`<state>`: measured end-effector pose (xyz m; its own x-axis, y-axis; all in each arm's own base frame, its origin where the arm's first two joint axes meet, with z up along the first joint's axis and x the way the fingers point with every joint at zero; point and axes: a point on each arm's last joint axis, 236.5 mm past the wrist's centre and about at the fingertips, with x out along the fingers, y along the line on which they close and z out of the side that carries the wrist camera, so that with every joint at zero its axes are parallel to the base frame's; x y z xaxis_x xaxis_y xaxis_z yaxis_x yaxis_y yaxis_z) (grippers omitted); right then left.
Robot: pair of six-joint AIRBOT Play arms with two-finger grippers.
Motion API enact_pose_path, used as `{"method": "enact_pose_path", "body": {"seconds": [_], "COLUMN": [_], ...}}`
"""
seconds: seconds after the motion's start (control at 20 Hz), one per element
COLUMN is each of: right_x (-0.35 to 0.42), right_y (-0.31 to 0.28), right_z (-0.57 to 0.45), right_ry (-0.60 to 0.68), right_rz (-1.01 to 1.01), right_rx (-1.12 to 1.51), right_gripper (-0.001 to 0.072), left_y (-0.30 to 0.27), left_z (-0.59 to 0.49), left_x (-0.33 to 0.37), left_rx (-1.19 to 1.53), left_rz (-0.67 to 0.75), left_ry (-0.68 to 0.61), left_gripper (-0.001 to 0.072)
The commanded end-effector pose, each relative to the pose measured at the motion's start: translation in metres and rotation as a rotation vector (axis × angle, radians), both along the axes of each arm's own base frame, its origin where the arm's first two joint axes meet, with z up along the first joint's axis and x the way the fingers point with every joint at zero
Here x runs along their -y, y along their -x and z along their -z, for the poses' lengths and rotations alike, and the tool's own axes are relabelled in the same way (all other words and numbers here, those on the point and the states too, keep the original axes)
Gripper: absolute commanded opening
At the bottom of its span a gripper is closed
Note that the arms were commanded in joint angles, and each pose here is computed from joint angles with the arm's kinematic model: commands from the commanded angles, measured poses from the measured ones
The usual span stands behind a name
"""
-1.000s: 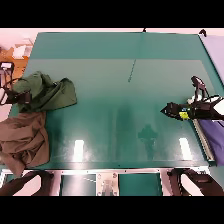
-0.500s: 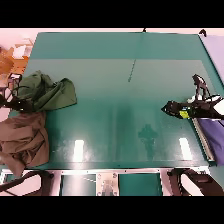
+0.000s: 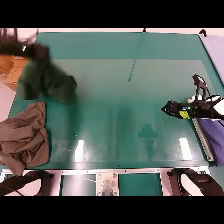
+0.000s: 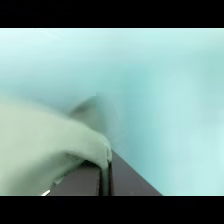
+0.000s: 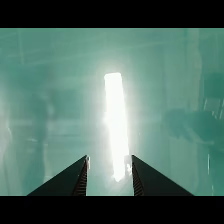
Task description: Fold the shirts.
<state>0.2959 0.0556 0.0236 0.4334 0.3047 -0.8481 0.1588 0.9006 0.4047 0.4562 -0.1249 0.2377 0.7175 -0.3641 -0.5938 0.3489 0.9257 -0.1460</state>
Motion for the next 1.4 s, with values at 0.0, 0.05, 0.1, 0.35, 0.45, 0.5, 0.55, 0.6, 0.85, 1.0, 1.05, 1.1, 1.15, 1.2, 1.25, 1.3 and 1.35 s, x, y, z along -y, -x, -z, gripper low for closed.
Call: {"method": "enact_pose_path", "body": {"seconds": [0.0,0.05,0.1,0.35,0.45,0.5,0.55,0.6,0.85,1.0,1.05,1.1,1.15,1.2,1.25,1.3,1.35], "right_x": [-0.002,-0.002,-0.003,-0.004,0.006,0.015,0.026,0.037,0.081,0.07,0.057,0.042,0.028,0.016,0.004,-0.002,-0.002], "right_y": [0.004,0.005,0.007,0.008,0.011,0.014,0.019,0.025,0.051,0.061,0.07,0.082,0.096,0.106,0.11,0.111,0.112], "right_z": [0.0,-0.002,-0.006,-0.024,-0.023,-0.022,-0.02,-0.018,-0.012,0.007,0.021,0.038,0.055,0.067,0.078,0.089,0.1], "right_ry": [-0.005,-0.006,-0.007,-0.007,-0.009,-0.014,-0.02,-0.029,-0.057,-0.14,-0.189,-0.245,-0.296,-0.336,-0.38,-0.391,-0.382], "right_rz": [-0.006,-0.01,-0.019,-0.042,-0.011,0.016,0.05,0.089,0.213,0.239,0.23,0.222,0.207,0.197,0.202,0.207,0.226], "right_rx": [-0.019,-0.023,-0.029,-0.031,-0.049,-0.072,-0.099,-0.127,-0.215,-0.266,-0.305,-0.356,-0.402,-0.429,-0.436,-0.427,-0.422], "right_gripper": [0.0325,0.0324,0.0273,0.0254,0.0272,0.0272,0.0275,0.0352,0.0475,0.0474,0.0473,0.047,0.0461,0.0461,0.0461,0.0461,0.0461], "left_y": [0.082,0.099,0.115,0.127,0.118,0.115,0.114,0.113,0.079,0.08,0.085,0.088,0.09,0.089,0.087,0.086,0.085], "left_z": [-0.097,-0.095,-0.088,0.003,0.066,0.097,0.129,0.155,0.191,0.193,0.197,0.2,0.205,0.208,0.213,0.216,0.218], "left_x": [0.15,0.174,0.196,0.257,0.265,0.268,0.269,0.269,0.243,0.18,0.158,0.139,0.122,0.111,0.102,0.098,0.097], "left_rx": [0.118,0.1,0.075,-0.171,-0.317,-0.38,-0.444,-0.492,-0.528,-0.708,-0.774,-0.827,-0.867,-0.892,-0.907,-0.917,-0.917], "left_rz": [0.39,0.449,0.509,0.591,0.564,0.554,0.544,0.536,0.445,0.364,0.35,0.333,0.313,0.292,0.27,0.258,0.251], "left_ry": [0.221,0.232,0.228,0.18,0.147,0.126,0.105,0.083,0.036,0.012,-0.005,-0.013,-0.014,-0.009,0.0,0.008,0.018], "left_gripper": [0.0021,0.0021,0.0021,0.0022,0.0022,0.0022,0.0022,0.0022,0.068,0.0716,0.0716,0.0716,0.0715,0.0716,0.0715,0.0716,0.0716]}}
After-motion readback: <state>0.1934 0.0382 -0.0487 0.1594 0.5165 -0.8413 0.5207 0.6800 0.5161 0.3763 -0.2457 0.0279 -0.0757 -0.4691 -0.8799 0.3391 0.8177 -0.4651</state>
